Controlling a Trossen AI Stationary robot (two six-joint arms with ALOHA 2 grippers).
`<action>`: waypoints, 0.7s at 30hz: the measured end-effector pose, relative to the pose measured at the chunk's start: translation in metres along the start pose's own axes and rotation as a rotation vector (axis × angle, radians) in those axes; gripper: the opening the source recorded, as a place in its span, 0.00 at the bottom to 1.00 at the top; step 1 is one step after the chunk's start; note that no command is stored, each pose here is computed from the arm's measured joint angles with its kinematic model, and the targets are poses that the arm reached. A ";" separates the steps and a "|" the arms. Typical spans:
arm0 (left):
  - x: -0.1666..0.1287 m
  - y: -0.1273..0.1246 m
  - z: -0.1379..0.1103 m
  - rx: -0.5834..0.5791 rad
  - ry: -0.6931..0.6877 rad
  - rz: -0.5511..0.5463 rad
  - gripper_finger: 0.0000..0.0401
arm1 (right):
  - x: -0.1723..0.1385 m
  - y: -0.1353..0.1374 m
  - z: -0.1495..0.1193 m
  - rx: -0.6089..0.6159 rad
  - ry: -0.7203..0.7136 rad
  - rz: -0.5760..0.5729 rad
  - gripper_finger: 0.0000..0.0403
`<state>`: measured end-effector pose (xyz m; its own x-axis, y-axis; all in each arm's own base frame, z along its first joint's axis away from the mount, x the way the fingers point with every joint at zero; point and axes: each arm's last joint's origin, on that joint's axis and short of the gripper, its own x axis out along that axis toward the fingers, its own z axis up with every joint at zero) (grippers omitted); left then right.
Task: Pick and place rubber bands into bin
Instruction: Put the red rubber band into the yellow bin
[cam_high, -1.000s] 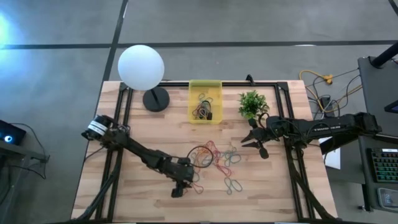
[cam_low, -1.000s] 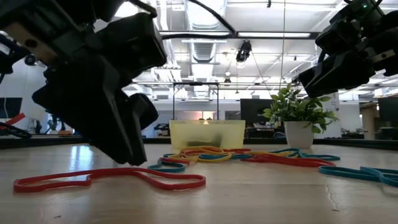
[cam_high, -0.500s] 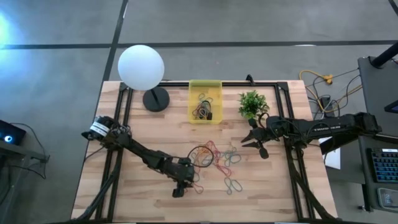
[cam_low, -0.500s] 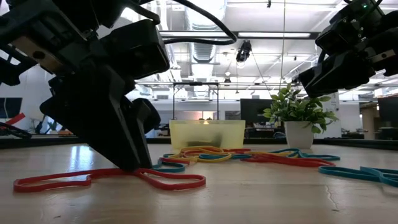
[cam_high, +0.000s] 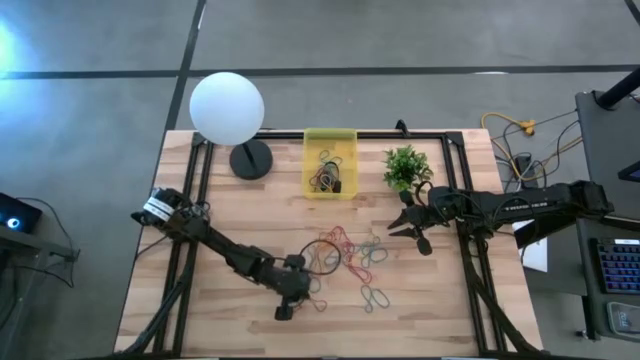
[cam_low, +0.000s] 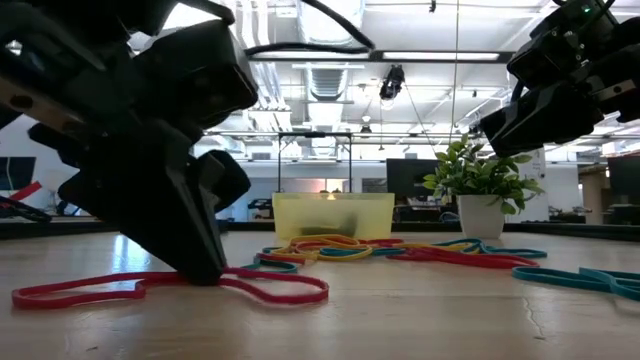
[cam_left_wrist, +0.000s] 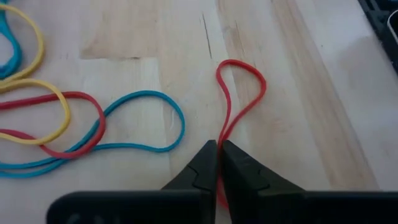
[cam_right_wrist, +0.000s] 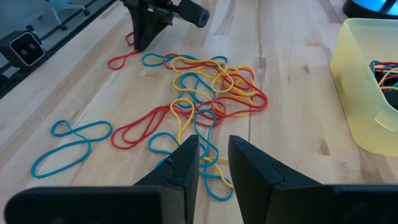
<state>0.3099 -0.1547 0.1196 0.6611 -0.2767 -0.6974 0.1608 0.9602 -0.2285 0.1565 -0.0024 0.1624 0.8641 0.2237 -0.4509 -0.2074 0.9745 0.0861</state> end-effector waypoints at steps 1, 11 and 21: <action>0.000 0.000 0.000 0.012 -0.004 0.009 0.01 | 0.000 0.000 0.000 0.000 0.000 0.000 0.19; -0.009 -0.004 0.018 0.096 -0.073 0.032 0.00 | 0.000 0.000 0.000 0.000 0.001 0.000 0.19; -0.035 -0.007 0.047 0.252 -0.230 0.111 0.00 | 0.000 0.000 -0.001 -0.002 0.004 0.000 0.19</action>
<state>0.3201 -0.1499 0.1777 0.8276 -0.1812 -0.5312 0.2351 0.9713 0.0349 0.1561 -0.0025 0.1615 0.8623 0.2232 -0.4546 -0.2078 0.9745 0.0842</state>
